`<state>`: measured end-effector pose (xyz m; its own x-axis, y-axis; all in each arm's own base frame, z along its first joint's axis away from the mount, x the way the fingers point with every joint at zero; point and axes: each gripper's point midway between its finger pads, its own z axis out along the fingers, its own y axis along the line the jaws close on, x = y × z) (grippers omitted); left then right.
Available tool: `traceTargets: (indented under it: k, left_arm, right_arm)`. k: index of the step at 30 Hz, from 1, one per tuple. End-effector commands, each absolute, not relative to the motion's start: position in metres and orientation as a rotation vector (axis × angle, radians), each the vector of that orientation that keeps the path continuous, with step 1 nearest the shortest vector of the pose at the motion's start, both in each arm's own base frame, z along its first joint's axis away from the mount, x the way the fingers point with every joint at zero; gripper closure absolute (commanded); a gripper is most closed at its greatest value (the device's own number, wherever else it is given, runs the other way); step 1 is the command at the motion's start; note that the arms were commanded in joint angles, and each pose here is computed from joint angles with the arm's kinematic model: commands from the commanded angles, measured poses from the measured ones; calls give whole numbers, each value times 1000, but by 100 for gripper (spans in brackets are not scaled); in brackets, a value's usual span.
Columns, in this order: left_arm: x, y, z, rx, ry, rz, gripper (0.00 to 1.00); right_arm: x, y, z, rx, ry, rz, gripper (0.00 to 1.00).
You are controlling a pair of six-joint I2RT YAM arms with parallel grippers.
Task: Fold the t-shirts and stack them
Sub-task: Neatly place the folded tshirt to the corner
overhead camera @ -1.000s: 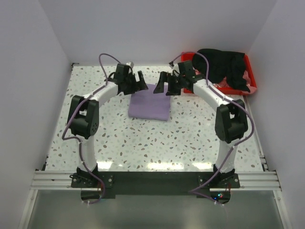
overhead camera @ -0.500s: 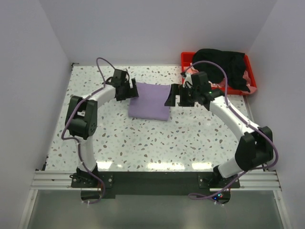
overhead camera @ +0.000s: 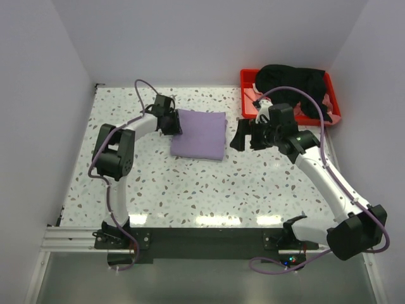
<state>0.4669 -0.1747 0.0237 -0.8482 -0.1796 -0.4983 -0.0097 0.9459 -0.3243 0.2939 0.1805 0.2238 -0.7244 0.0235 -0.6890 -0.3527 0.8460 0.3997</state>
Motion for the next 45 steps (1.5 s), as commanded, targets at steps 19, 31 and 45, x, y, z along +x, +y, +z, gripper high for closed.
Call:
traceTargets:
  k: [19, 31, 45]
  left_arm:
    - [487, -94, 17, 37, 2573, 154, 100]
    - [540, 45, 33, 55, 2483, 469, 100]
    - [590, 196, 27, -80, 2396, 490, 100]
  right_arm:
    - [290, 155, 205, -284, 2273, 505, 1]
    - [298, 146, 195, -263, 2287, 435, 1]
    - [315, 135, 186, -209, 2316, 323, 1]
